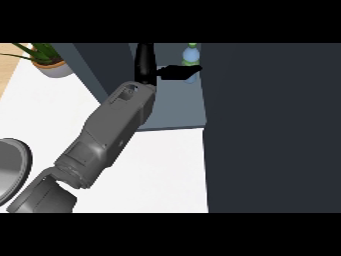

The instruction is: Pick up the bottled water, place it into the cabinet and close the cabinet

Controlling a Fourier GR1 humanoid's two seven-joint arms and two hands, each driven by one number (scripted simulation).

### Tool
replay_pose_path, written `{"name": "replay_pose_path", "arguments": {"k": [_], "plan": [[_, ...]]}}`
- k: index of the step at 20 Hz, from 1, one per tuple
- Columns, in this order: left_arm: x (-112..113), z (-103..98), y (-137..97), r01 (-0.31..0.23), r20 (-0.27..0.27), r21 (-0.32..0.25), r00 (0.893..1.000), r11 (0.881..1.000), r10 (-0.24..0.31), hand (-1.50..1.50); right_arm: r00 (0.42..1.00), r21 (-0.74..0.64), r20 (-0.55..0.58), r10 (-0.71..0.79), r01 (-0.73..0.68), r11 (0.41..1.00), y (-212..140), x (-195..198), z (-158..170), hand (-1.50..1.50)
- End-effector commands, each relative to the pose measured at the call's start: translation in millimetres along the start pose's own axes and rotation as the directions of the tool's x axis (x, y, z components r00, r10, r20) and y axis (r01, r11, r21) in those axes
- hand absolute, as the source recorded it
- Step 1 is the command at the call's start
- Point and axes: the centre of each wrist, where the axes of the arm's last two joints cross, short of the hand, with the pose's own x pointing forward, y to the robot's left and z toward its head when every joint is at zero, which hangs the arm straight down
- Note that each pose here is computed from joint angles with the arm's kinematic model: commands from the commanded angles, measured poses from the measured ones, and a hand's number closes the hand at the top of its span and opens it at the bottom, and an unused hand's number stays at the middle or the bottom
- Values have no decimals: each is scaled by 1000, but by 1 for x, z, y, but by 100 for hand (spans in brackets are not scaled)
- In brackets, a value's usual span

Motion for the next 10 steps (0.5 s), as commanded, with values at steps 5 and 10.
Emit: {"name": "replay_pose_path", "arguments": {"k": [5, 10], "plan": [[10, -5, 1, -178, 89, -73, 979, 981, 185, -150, 998, 17, 51, 25, -26, 1000, 3, 9, -9, -150], [14, 8, -8, -284, 57, -159, 954, 946, 296, -150, 999, 10, 43, 11, -12, 1000, 11, 15, -14, -150]]}}
